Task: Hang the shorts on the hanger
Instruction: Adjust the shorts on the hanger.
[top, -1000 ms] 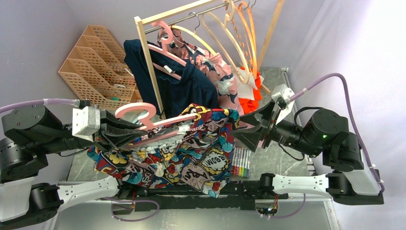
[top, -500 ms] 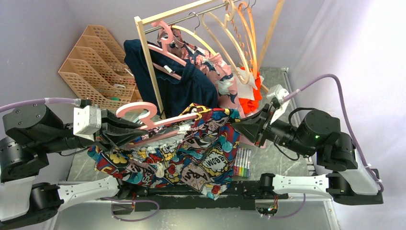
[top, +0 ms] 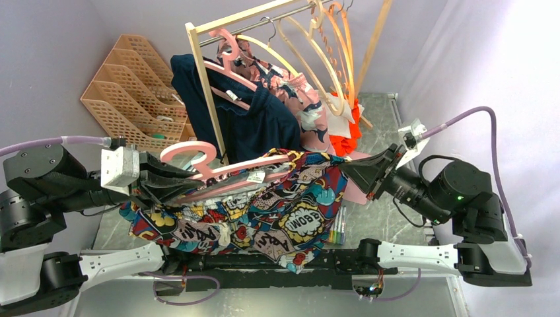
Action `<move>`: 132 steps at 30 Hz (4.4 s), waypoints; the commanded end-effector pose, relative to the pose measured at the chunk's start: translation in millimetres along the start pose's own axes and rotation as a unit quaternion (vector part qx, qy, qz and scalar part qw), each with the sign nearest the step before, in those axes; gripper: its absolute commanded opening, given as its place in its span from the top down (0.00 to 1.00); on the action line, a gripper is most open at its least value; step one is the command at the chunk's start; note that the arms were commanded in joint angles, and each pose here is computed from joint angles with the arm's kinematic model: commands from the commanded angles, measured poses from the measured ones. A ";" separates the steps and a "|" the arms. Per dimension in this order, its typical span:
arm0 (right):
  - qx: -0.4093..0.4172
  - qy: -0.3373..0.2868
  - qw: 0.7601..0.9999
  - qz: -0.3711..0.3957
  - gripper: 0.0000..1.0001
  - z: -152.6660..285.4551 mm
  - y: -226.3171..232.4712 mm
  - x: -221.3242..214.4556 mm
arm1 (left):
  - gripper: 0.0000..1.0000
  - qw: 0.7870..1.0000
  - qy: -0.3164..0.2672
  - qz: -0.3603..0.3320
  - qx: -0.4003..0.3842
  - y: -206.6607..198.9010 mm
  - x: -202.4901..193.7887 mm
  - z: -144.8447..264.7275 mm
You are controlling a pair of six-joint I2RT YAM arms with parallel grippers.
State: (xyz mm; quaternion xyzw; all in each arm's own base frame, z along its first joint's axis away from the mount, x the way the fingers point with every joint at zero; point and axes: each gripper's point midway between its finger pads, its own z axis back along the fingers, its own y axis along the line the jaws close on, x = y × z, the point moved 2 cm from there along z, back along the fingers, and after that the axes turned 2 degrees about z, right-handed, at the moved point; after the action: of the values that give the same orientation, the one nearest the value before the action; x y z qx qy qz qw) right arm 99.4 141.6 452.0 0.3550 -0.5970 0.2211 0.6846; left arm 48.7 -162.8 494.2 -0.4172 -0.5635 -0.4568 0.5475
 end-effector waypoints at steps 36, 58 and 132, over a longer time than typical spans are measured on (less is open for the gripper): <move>0.306 0.083 0.938 0.137 0.37 -80.6 140.3 17.0 | 0.93 0.990 0.038 0.028 -0.134 -22.2 -15.2 -54.7; 0.311 0.148 0.929 0.138 0.81 -100.4 145.4 -22.8 | 0.93 0.986 0.040 0.017 -0.159 -20.9 -10.0 -74.6; 0.017 0.101 0.995 0.011 1.00 -115.9 66.5 -22.0 | 0.93 0.893 -0.019 0.443 0.080 19.2 -60.2 -94.1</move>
State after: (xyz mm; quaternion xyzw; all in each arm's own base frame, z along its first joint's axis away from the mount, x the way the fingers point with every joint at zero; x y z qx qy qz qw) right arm 123.2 274.3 431.4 0.3252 -0.5168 0.2791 0.7411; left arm 98.7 -243.8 399.7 -0.5476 -0.3613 -0.1011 0.7479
